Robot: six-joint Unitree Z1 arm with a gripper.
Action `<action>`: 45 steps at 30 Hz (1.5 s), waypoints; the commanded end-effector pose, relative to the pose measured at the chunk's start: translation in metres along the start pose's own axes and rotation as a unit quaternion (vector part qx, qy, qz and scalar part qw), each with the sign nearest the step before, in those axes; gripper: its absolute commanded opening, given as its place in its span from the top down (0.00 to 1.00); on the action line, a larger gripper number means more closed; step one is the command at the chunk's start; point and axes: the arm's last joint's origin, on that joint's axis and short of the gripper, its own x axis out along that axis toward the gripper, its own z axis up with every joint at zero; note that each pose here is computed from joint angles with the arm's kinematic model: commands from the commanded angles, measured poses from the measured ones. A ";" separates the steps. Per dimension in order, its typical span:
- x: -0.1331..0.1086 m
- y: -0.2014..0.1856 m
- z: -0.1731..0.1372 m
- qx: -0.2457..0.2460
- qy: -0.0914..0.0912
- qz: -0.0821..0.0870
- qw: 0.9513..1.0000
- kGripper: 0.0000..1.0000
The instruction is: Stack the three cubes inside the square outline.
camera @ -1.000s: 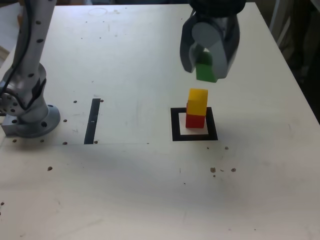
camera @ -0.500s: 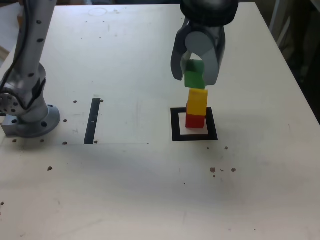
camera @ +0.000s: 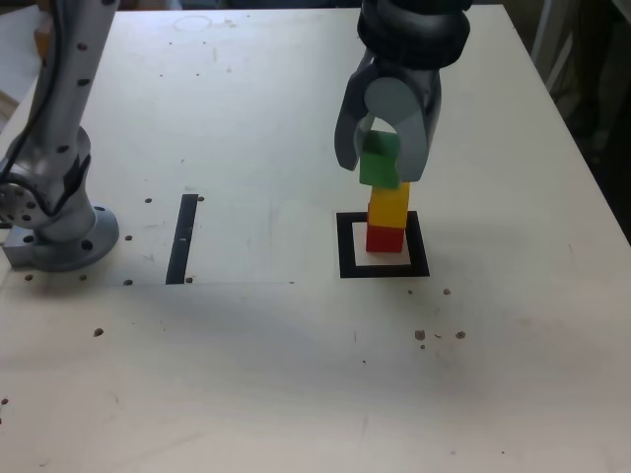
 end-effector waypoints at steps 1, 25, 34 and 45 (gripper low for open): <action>0.005 0.002 0.003 0.001 0.011 -0.004 1.000 0.91; 0.014 0.007 0.011 -0.001 0.020 -0.015 1.000 0.59; 0.011 0.008 0.012 0.001 0.016 -0.004 1.000 0.44; 0.013 0.007 0.011 0.002 0.019 -0.007 1.000 0.09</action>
